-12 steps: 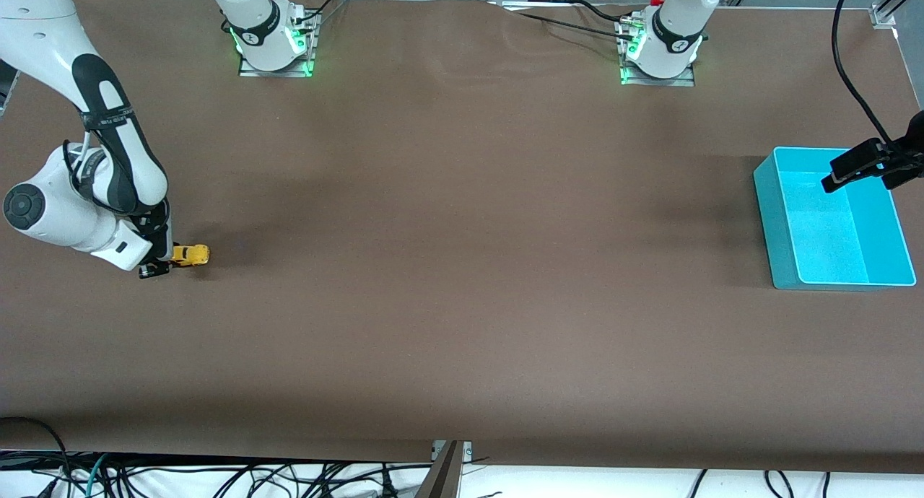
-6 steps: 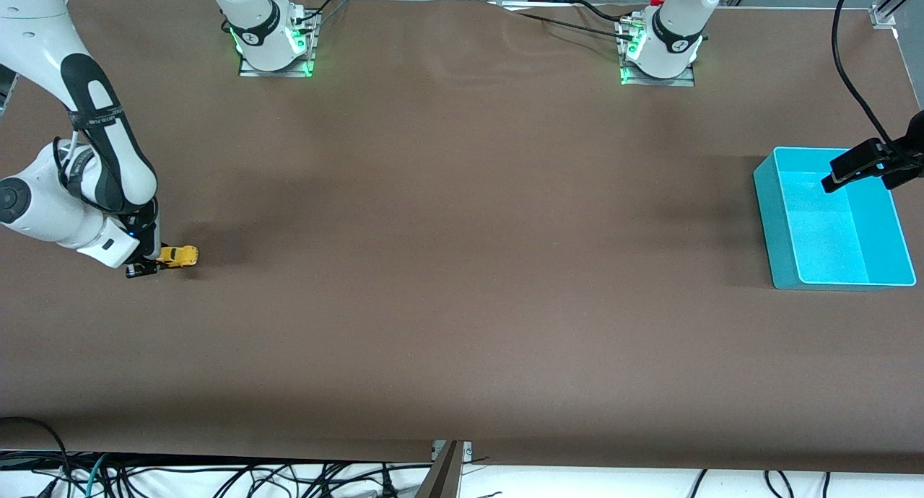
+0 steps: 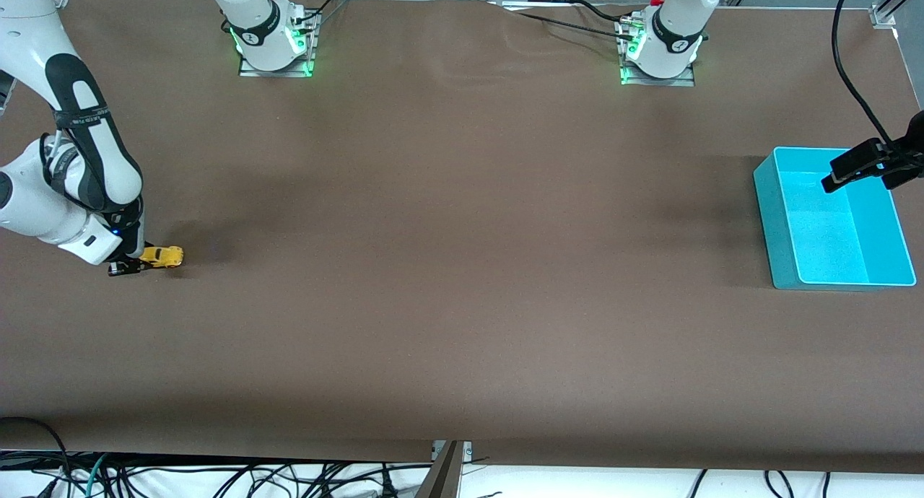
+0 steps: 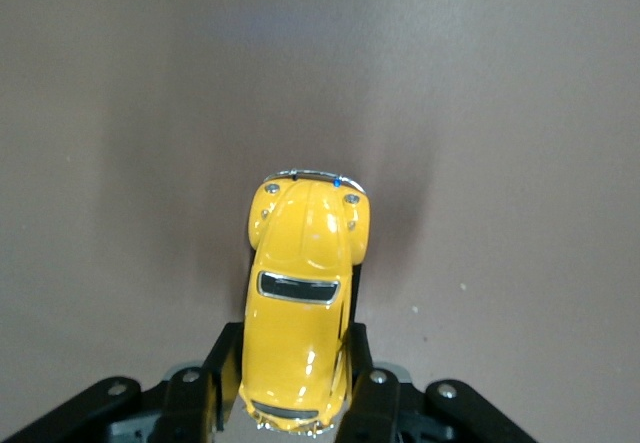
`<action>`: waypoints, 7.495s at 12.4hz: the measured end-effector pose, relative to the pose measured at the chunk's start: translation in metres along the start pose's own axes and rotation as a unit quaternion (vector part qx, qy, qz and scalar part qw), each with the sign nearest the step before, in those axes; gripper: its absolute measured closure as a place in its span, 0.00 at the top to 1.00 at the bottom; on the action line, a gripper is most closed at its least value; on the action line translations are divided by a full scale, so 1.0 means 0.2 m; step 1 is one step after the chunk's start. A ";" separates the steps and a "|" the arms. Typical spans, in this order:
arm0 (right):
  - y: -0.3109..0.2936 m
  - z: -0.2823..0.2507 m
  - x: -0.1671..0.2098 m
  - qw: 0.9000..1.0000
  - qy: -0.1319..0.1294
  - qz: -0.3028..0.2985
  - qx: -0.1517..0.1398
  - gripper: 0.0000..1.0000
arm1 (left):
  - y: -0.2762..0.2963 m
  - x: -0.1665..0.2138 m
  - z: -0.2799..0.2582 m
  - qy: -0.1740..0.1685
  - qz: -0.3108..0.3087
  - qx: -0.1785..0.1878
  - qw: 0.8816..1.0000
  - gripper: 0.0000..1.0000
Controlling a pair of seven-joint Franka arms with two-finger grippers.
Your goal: Wind and store yellow beetle car
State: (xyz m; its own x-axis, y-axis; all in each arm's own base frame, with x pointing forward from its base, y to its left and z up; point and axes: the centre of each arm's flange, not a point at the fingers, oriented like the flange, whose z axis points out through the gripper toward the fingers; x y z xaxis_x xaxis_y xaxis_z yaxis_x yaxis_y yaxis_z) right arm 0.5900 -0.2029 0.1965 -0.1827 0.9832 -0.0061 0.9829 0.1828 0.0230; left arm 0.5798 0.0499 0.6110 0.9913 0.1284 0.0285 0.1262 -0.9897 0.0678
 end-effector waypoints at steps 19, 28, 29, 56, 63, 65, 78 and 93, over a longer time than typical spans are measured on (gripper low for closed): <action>-0.10 0.21 -0.26 0.999 0.016 0.034 0.007 0.97 | 0.00 0.00 0.00 0.000 0.000 0.000 1.000 1.00; 0.04 0.07 -0.23 0.999 0.037 0.021 0.019 1.00 | 0.00 0.00 0.00 0.000 0.000 0.000 1.000 1.00; 0.05 0.07 -0.23 0.999 0.036 0.020 0.018 1.00 | 0.00 0.00 0.00 0.000 0.000 0.000 1.000 1.00; 0.39 -0.39 -0.09 0.994 0.042 0.100 0.032 1.00 | 0.38 0.15 0.51 -0.081 -0.209 0.019 0.974 1.00; 0.54 -0.61 0.01 0.962 0.032 0.269 0.025 1.00 | 0.92 0.09 0.78 -0.107 -0.250 0.047 0.961 1.00; 0.61 -0.70 0.11 0.948 0.030 0.317 0.030 1.00 | 1.11 0.02 0.78 -0.105 -0.232 0.050 0.966 1.00; 0.68 -1.16 0.54 0.801 0.001 0.595 0.072 1.00 | 2.08 -0.20 1.23 -0.070 -0.530 0.073 0.842 1.00; 0.34 -1.74 0.78 0.773 0.001 0.634 0.032 1.00 | 2.70 -0.48 2.01 -0.028 -0.677 -0.007 0.736 1.00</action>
State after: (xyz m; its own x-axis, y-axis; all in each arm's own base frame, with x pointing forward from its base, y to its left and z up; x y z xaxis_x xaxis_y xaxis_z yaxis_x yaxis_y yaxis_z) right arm 0.6200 -0.0362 0.5450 0.9279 0.3725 -0.0178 0.3716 -0.9276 -0.0395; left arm 0.5675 -0.5231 0.2440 -0.0419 0.9924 -0.1154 0.9991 0.0429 0.0063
